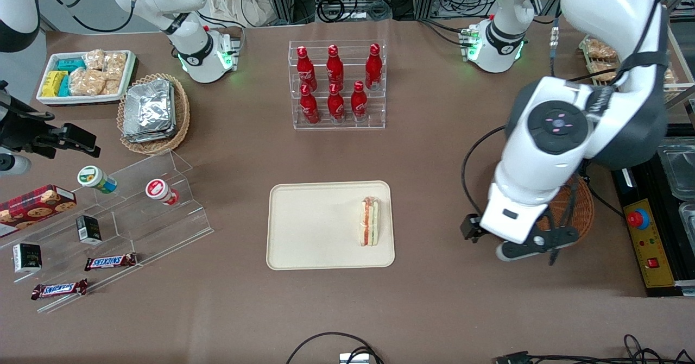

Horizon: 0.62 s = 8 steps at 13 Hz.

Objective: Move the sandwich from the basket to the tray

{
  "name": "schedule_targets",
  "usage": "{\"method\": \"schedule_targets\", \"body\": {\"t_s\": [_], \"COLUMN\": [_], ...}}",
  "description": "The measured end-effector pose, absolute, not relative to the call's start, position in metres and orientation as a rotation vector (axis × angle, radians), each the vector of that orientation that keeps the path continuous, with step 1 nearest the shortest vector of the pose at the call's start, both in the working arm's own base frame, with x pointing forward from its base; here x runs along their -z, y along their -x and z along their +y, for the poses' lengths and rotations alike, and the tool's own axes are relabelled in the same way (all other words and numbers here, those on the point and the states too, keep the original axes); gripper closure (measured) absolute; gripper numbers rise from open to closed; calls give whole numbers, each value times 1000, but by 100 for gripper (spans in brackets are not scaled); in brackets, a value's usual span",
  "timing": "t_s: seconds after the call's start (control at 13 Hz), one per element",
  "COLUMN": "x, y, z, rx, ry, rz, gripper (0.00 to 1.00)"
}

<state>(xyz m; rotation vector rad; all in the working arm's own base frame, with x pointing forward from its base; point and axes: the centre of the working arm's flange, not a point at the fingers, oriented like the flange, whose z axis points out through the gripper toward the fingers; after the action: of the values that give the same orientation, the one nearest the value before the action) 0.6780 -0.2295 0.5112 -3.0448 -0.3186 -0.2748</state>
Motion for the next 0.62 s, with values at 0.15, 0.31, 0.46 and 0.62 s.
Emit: {"method": "schedule_targets", "body": {"t_s": [0.15, 0.31, 0.46, 0.62], "x": [-520, -529, -538, -541], "y": [-677, -676, -675, -673], "z": [-209, -194, -184, -177], "rx": [222, 197, 189, 170], "ry": [3058, 3078, 3096, 3099], "rz": [-256, -244, -228, -210], "gripper": [0, 0, 0, 0]}}
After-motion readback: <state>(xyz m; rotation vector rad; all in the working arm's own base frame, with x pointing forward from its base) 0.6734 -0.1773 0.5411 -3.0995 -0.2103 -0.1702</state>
